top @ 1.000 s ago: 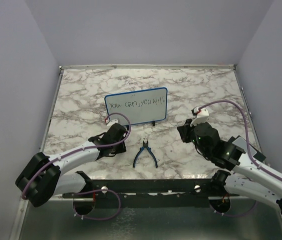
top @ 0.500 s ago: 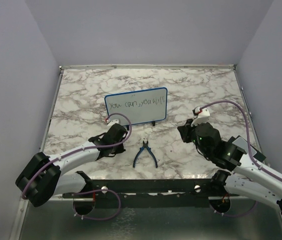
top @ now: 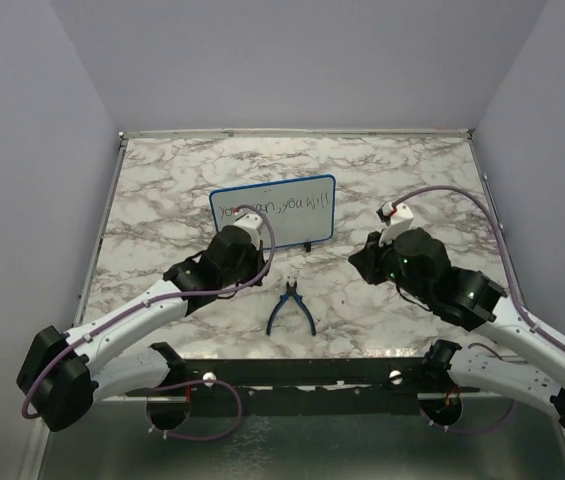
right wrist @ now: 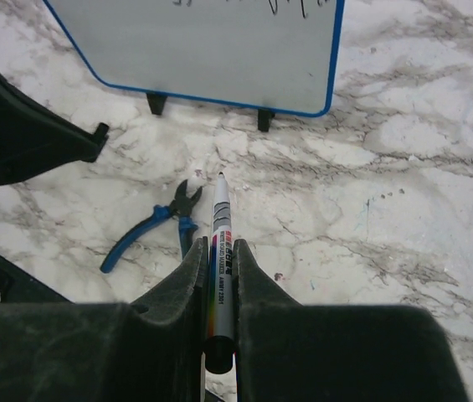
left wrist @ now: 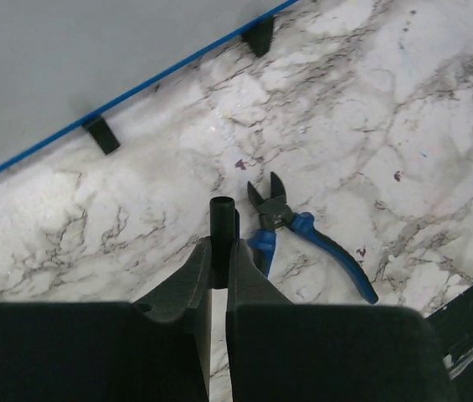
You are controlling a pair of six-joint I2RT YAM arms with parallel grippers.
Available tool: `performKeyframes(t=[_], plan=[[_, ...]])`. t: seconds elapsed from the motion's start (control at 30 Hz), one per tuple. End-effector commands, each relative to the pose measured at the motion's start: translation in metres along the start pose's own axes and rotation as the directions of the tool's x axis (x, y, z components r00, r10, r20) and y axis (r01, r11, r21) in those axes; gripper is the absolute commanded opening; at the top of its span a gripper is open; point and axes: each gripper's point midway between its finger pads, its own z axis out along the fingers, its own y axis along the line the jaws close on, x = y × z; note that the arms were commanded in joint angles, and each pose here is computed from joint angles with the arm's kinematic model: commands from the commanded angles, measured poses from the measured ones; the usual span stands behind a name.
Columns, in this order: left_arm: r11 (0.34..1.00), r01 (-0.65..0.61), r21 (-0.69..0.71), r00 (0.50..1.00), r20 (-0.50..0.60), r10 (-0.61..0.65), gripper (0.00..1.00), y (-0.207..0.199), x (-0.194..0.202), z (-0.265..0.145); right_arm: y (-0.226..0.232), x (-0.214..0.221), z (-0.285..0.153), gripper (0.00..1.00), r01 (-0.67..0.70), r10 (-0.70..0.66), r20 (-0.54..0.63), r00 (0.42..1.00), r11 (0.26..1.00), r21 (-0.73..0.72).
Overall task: Write a sentence on the whiteboard
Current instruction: Pick up the pen cap from the center of the board, then close the whiteboard marker.
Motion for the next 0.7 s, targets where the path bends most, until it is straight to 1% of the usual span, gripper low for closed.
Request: performKeyframes(t=[0.0,0.1,0.2,0.27,0.33,0.5,0.57,0.67], plan=[[0.943,-0.263,0.206,0.965,0.058,0.257,0.0,-0.04,-0.014,-0.016,0.019,-0.015,-0.026,0.0,0.027,-0.034,-0.055,0.998,0.992,-0.126],[0.891,-0.373,0.26,0.927,0.132,0.35,0.0,-0.056,-0.015,-0.028,0.031,-0.015,-0.029,0.01,0.02,-0.041,-0.099,0.994,0.979,-0.202],[0.858,-0.429,0.282,0.899,0.23,0.374,0.0,-0.066,-0.02,-0.043,0.04,-0.015,-0.029,0.01,-0.011,-0.029,-0.141,0.99,0.962,-0.272],[0.838,-0.45,0.309,0.887,0.267,0.377,0.0,-0.071,-0.019,-0.052,0.047,-0.016,-0.031,0.01,-0.054,-0.01,-0.176,0.984,0.935,-0.351],[0.813,-0.468,0.346,0.878,0.285,0.384,0.0,-0.078,-0.016,-0.059,0.047,-0.016,-0.03,0.01,-0.115,0.022,-0.224,0.974,0.903,-0.413],[0.748,-0.505,0.431,0.862,0.29,0.415,0.0,-0.1,0.002,-0.07,0.054,-0.019,-0.042,0.01,-0.239,0.059,-0.314,0.948,0.785,-0.572],[0.722,-0.522,0.454,0.853,0.292,0.434,0.0,-0.107,0.01,-0.074,0.062,-0.013,-0.048,0.01,-0.278,0.048,-0.365,0.93,0.742,-0.61],[0.705,-0.538,0.462,0.843,0.294,0.451,0.0,-0.113,0.017,-0.077,0.065,-0.004,-0.051,0.01,-0.323,0.045,-0.418,0.907,0.712,-0.623]])
